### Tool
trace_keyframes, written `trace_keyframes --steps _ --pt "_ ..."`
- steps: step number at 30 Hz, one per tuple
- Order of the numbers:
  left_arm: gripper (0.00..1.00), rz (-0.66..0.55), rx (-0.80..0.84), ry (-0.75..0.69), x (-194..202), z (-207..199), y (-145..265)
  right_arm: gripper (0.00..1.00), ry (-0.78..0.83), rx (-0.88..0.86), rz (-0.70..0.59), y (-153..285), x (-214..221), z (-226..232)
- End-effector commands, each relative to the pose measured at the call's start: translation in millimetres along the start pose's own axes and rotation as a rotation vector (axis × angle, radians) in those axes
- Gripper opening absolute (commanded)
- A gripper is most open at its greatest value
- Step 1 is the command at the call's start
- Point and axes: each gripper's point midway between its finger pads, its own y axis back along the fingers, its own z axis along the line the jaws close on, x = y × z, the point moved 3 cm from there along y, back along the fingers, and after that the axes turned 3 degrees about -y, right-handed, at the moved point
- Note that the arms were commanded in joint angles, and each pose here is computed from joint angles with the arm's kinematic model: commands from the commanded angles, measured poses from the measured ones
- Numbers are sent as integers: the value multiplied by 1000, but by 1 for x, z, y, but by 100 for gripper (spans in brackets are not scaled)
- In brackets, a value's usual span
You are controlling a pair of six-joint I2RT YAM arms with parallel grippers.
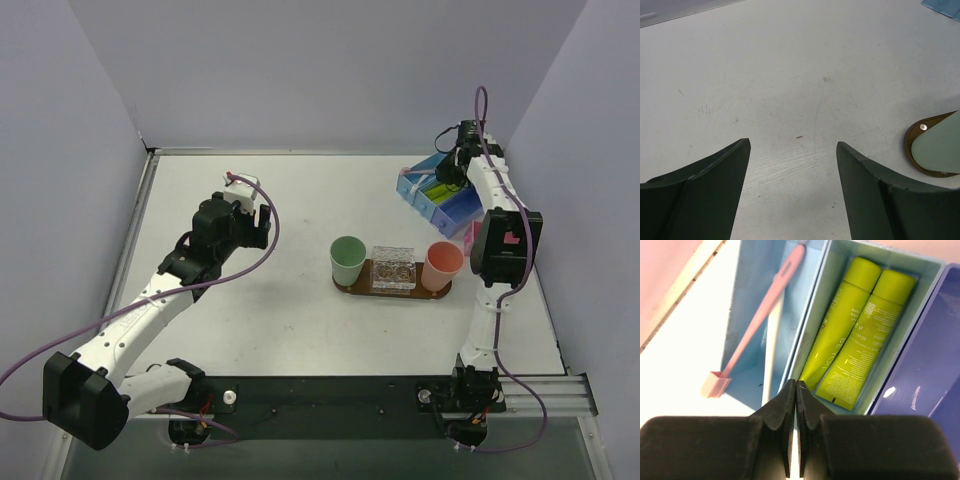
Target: Prepare toiletry sets of a toothbrush and toothpaste on the tray
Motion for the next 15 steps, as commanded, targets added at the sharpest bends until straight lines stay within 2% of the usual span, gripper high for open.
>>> trace_keyframes --steps 1,6,15 --pt "80 -91 -1 5 -24 3 6 0 2 4 -56 23 -14 1" --pt "80 -95 -3 7 -25 3 7 1 42 57 -18 5 0 -9" --pt "80 -71 -7 4 -18 3 2 18 119 130 48 -18 20 -20"
